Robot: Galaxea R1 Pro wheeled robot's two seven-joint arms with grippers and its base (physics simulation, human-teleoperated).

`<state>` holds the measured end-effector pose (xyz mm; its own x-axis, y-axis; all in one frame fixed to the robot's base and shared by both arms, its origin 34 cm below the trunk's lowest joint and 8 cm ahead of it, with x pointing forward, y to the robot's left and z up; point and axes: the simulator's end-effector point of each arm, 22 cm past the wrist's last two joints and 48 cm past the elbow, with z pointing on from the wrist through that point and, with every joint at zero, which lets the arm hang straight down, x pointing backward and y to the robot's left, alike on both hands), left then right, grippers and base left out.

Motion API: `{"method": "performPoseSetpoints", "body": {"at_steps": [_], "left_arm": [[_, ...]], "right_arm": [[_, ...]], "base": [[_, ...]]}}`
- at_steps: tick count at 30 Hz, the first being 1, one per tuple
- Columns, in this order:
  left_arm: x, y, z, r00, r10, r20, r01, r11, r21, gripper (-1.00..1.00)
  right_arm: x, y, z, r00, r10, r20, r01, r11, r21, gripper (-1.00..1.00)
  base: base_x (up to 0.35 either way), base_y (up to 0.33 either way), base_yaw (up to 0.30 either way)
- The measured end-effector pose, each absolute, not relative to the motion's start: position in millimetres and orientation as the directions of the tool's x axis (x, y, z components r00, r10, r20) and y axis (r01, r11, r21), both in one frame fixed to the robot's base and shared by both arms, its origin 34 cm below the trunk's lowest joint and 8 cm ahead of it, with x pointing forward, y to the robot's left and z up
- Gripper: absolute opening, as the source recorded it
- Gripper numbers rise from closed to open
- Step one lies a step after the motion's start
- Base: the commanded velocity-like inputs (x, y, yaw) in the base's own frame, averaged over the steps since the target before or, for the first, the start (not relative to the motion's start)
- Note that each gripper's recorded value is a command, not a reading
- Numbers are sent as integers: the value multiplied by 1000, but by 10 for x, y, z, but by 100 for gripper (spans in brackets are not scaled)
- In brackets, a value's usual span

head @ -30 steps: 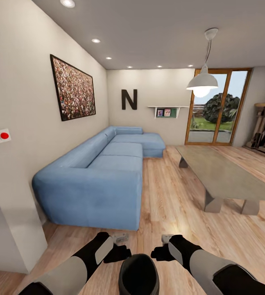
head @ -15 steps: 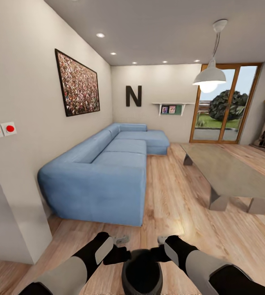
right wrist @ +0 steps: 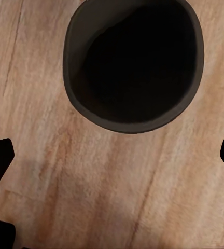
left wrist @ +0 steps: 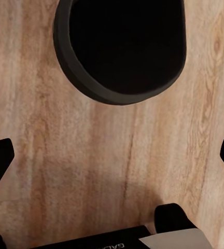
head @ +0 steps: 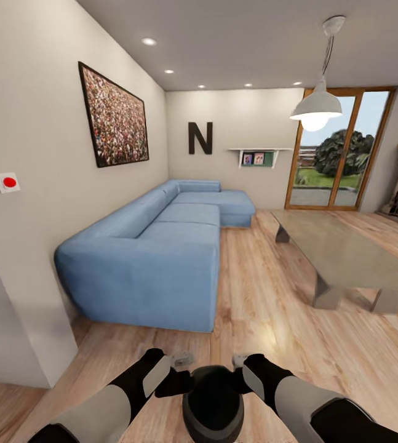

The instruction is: Place each of the two pumpkins and all three candles from the living room inside a cabinet in the living room (use any cabinet), then make sure every cabinet is closed, and position the cauldron so it is next to a table in the living room.

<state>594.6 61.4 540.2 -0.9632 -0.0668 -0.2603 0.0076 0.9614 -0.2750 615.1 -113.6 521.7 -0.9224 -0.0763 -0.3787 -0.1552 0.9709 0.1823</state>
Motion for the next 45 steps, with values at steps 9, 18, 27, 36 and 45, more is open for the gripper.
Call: {"method": "performPoseSetpoints", "body": {"at_steps": [9, 18, 27, 36, 45], "left_arm": [[5913, 614, 5196, -964, -67, -257, 6, 962, -275, 100], [5898, 631, 5006, -962, -66, -266, 8, 964, -268, 100], [6015, 694, 4963, -943, -76, -324, 6, 969, -247, 100], [5904, 797, 4838, -952, -75, -296, -8, 975, -221, 100], [5900, 804, 4829, -953, -75, -294, -9, 976, -219, 100]], "right_arm": [[6113, -1134, 5010, -925, -72, -373, -151, 971, 186, 100], [6082, -1138, 4818, -924, -76, -374, -154, 971, 182, 100], [6071, -1140, 4755, -924, -78, -375, -155, 971, 180, 100], [6070, -1141, 4759, -924, -79, -375, -156, 971, 180, 100], [6070, -1141, 4755, -924, -79, -375, -156, 971, 179, 100]], "base": [[0, 0, -264], [0, 0, -51], [4, 0, 0], [279, 0, 0], [127, 0, 0]]}}
